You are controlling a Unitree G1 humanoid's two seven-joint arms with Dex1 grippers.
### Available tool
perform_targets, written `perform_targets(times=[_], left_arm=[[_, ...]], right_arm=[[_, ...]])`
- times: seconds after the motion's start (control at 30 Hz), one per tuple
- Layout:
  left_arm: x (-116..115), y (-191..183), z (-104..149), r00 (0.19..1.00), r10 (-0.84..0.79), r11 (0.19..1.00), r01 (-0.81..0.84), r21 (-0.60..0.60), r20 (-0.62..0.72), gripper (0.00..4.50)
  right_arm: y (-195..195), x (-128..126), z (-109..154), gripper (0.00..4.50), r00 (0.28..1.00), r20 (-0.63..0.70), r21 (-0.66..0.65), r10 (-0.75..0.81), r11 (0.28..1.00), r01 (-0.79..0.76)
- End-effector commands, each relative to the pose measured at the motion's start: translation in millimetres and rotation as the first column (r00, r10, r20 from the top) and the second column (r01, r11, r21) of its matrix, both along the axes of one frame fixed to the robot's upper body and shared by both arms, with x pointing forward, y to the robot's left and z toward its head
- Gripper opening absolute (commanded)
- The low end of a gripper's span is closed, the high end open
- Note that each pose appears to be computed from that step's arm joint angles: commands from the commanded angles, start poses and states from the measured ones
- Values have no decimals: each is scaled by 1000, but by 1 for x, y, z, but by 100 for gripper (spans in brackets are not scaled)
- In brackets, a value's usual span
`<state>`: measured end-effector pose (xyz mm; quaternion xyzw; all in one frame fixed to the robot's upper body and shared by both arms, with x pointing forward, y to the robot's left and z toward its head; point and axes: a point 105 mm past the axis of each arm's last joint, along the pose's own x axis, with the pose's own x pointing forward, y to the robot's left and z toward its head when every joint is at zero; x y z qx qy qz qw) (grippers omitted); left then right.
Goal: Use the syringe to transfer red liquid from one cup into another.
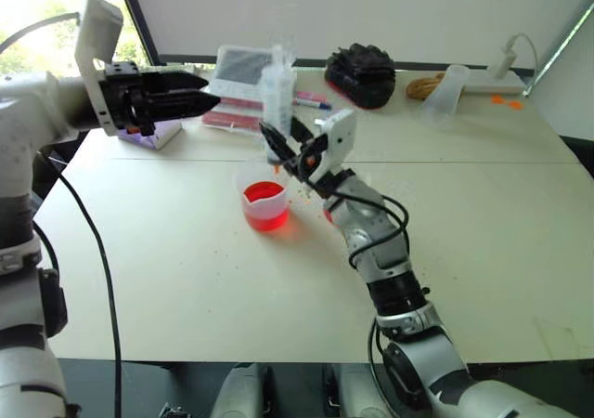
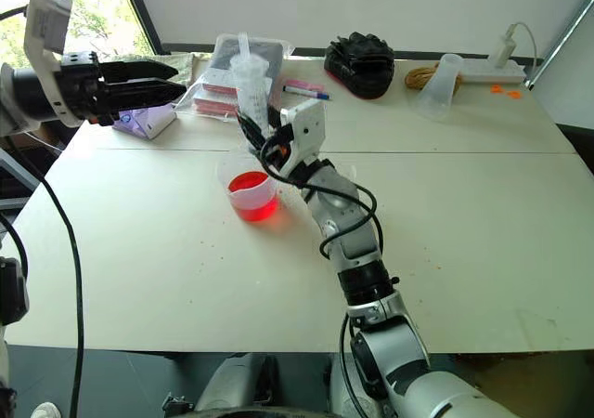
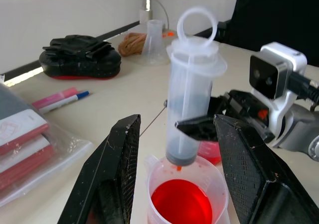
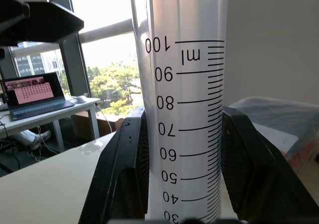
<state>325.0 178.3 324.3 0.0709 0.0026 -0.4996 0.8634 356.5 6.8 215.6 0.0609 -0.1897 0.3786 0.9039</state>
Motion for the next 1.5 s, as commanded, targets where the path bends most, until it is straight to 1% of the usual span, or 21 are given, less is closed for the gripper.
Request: perform_targets(times=[0.03, 0.23, 0.33, 0.53, 0.73, 0.87, 1.23, 1.5], left_arm=[[-7, -3, 17, 998, -18, 1000, 18, 3, 55, 243], [-5, -11, 11, 998, -47, 999, 47, 2, 33, 243], [-3, -14, 11, 998, -59, 998, 59, -2, 31, 243], [1, -20, 11, 996, -83, 996, 84, -6, 28, 243], [0, -25, 7, 995, -99, 995, 99, -4, 21, 243], [-2, -26, 6, 995, -104, 995, 104, -6, 10, 243], [-15, -37, -13, 986, -145, 989, 143, -18, -88, 243], [-12, -45, -21, 984, -150, 989, 150, -12, -93, 243]], right_arm=[[7, -13, 18, 136, 996, 86, 26, 17, 999, -20], [13, -15, -5, 136, 998, 60, -11, -3, 1000, 4], [14, -15, -13, 136, 998, 57, -28, -12, 1000, 14], [12, -14, -24, 136, 999, 37, -46, -33, 998, 35], [10, -15, -33, 136, 999, 28, -73, -33, 997, 35], [9, -16, -34, 136, 999, 22, -74, -32, 997, 34], [8, -15, -35, 136, 999, 28, -84, -29, 996, 32], [11, -17, -34, 136, 999, 31, -87, -14, 996, 16]])
